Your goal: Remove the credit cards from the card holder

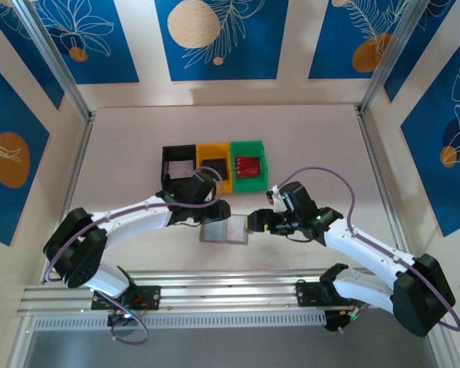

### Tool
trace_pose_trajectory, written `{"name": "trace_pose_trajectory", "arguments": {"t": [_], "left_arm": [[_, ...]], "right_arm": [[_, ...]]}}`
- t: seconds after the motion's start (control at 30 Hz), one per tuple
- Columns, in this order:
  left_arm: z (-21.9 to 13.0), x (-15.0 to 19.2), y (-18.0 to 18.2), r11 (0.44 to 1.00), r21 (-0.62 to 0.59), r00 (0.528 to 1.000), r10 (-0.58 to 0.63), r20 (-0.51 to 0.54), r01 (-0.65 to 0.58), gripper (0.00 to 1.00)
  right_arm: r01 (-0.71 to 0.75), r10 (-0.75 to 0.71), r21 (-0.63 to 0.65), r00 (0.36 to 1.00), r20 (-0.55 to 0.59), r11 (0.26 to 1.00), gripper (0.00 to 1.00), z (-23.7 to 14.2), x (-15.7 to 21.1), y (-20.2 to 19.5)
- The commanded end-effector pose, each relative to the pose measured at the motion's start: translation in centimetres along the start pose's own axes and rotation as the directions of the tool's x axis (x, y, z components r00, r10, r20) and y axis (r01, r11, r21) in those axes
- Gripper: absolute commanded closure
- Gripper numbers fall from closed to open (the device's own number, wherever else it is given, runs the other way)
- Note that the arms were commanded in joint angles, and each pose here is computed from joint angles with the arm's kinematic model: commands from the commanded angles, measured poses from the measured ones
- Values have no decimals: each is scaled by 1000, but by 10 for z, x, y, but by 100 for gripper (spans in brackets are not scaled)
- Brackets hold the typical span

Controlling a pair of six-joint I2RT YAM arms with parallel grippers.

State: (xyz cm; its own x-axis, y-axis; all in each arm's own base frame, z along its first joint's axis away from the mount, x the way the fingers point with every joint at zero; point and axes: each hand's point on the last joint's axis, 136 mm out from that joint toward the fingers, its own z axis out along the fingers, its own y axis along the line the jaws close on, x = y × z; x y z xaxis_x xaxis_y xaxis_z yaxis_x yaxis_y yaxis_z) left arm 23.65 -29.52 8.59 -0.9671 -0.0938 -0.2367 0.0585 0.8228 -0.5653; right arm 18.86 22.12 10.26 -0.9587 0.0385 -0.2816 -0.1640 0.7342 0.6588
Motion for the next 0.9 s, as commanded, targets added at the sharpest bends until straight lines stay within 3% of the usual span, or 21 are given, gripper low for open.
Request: {"name": "trace_pose_trajectory", "arguments": {"t": [0.0,0.53,0.87], "left_arm": [[10,11,3,1000,-4,999,-13,-31,13,59],[29,27,8,1000,-14,997,-24,-78,23,60],[35,34,11,999,-20,995,-34,-90,33,61]], "right_arm": [[-23,23,-1,1000,4,1000,32,6,-4,2],[-51,52,21,997,-54,998,37,37,2,-1],[-65,67,27,995,-73,998,47,47,5,-3]]}}
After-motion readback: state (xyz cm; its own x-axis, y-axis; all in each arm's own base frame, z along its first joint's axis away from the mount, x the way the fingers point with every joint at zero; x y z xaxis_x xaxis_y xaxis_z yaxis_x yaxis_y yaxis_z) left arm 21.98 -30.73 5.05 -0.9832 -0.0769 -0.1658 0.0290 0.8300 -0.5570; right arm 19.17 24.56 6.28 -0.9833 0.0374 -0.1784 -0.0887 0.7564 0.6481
